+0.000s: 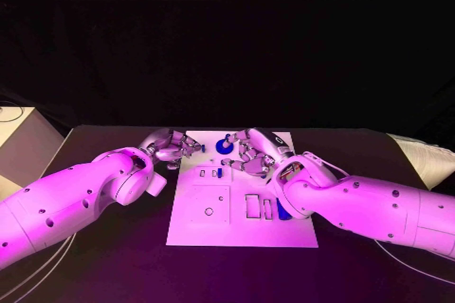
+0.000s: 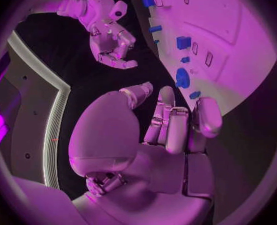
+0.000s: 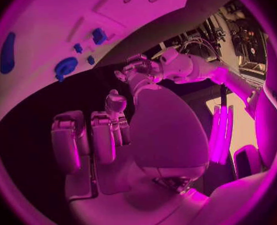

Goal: Assemble the parts on the task board

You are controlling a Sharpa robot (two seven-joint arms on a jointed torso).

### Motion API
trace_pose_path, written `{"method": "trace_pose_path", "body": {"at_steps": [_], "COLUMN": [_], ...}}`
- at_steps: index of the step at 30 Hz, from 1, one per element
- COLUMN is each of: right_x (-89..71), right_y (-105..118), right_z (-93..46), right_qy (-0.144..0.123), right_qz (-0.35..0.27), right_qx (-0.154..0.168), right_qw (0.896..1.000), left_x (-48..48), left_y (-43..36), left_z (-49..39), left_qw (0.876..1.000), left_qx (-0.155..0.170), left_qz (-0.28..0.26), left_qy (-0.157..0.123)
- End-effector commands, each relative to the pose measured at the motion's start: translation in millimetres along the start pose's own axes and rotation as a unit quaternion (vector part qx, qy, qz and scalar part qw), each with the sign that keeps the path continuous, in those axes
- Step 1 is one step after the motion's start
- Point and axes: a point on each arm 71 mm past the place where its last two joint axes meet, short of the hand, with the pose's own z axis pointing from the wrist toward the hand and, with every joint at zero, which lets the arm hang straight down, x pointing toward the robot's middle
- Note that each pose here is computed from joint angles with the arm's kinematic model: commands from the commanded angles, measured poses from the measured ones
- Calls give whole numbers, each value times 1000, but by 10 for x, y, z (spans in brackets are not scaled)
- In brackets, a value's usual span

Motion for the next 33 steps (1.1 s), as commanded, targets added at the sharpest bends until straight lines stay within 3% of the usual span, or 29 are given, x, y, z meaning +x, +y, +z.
{"method": "trace_pose_path", "body": {"at_steps": [1,9,17,24,33], "right_x": [-150,-514,-772,-879,-936], "right_y": [-45,-282,-476,-564,-630], "right_z": [42,104,69,11,-60], "right_qy": [-31,-62,-69,-69,-66], "right_qz": [102,106,122,125,121], "right_qx": [2,37,81,103,121], "right_qw": [994,992,987,984,983], "left_x": [69,224,191,172,233], "left_y": [37,72,-31,-121,-150], "left_z": [36,67,126,240,440], "left_qw": [999,989,974,959,940], "left_qx": [-28,-98,-159,-183,-208], "left_qz": [22,58,99,160,218], "left_qy": [28,94,124,144,158]}}
